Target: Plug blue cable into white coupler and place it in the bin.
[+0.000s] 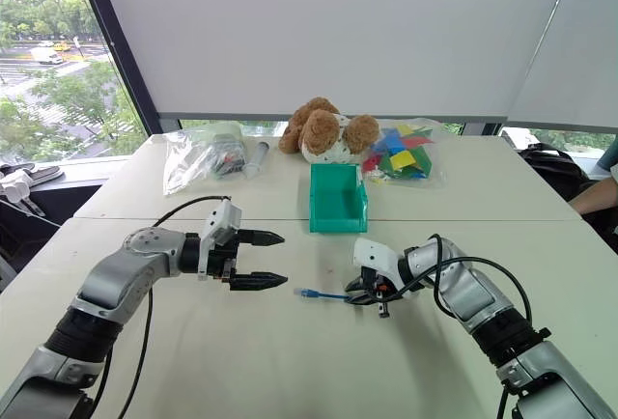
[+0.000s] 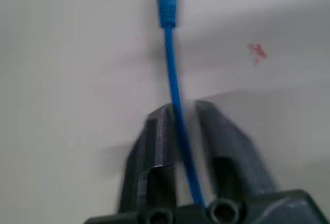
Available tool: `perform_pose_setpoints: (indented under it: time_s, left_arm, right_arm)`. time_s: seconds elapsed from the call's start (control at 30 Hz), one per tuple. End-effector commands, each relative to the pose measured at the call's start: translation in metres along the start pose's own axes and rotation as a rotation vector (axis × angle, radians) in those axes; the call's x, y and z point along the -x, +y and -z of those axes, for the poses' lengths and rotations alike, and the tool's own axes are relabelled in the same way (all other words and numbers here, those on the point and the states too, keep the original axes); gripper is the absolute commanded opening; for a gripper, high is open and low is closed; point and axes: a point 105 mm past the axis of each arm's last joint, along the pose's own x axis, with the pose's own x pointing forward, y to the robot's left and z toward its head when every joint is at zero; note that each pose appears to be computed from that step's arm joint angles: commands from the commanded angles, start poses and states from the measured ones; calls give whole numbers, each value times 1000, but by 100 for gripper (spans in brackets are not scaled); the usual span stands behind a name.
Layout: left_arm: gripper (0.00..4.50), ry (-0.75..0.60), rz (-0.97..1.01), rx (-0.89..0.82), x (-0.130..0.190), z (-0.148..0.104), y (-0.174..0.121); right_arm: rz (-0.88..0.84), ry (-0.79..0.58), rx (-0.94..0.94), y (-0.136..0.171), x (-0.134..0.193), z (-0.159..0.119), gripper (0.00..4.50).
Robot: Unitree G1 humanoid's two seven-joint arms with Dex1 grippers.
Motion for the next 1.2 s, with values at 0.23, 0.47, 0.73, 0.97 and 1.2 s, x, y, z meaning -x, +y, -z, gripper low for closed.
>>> perform_pose_setpoints:
  time_s: [0.23,0.47,0.73,0.97,1.2]
  left_arm:
    - [450,95,134,-93,-28,37,2]
    - [450,182,179,-132,-38,67,11]
    - [361,183,177,-136,-46,78,15]
    - [11,160,188,-140,-52,79,12]
    - [4,77,119,-170,-50,56,23]
  right_arm:
    - [87,-55,-22,10,45,-23,446]
    - [156,-43,-61,30,62,-27,446]
    - [221,-54,-103,40,65,-33,450]
    - [235,-48,-118,47,65,-33,450]
    - [256,-200,-346,62,70,-40,450]
